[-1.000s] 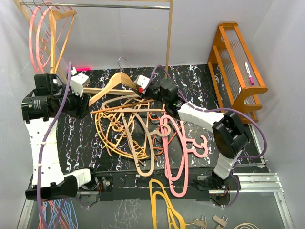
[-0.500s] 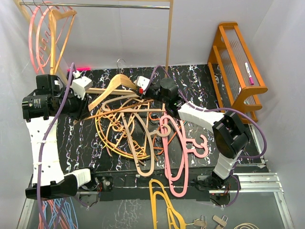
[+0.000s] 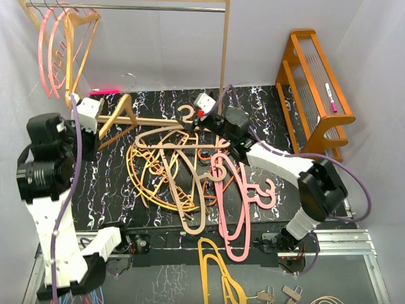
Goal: Organize the hangers
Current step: Adjust the hanger at the center of the board.
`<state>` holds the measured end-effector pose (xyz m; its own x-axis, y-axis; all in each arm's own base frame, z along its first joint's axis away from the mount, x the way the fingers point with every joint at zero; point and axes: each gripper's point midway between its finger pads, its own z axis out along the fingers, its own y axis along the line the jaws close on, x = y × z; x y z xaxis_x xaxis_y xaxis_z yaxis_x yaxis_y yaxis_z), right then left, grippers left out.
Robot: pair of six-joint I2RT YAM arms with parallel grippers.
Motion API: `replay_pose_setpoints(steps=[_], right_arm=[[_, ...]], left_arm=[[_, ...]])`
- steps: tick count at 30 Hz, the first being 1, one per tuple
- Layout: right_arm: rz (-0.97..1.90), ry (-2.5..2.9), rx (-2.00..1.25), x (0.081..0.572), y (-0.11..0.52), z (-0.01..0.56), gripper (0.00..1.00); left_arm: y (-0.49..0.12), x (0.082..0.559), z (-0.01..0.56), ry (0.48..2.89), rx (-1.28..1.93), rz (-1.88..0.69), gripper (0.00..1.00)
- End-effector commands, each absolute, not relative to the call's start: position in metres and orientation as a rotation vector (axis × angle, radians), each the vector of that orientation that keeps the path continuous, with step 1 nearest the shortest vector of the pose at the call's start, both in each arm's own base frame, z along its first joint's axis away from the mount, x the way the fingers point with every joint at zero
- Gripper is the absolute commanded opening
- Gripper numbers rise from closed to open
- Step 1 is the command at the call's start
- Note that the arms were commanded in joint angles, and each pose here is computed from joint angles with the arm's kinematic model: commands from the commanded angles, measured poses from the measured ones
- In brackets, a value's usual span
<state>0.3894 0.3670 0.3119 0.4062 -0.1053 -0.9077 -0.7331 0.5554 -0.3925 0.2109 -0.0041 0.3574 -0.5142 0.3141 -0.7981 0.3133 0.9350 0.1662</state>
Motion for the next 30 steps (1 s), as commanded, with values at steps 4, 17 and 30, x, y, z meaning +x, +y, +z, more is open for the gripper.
replay_pose_setpoints(steps=[4,17,30], right_arm=[[0.541,0.959,-0.702,0.341,0.320,0.394,0.98],[0.412,0.844,-1.004,0.313,0.325,0.376,0.98],[-0.561,0.388,-1.611,0.270,0.327,0.331,0.98]], left_arm=[[0.014,0.204,0.401,1.924,0.218,0.131,0.00],[-0.037,0.175,0.408,1.877,0.530,-0.082,0.00],[-0.041,0.144,0.335,1.911,1.172,-0.028,0.00]])
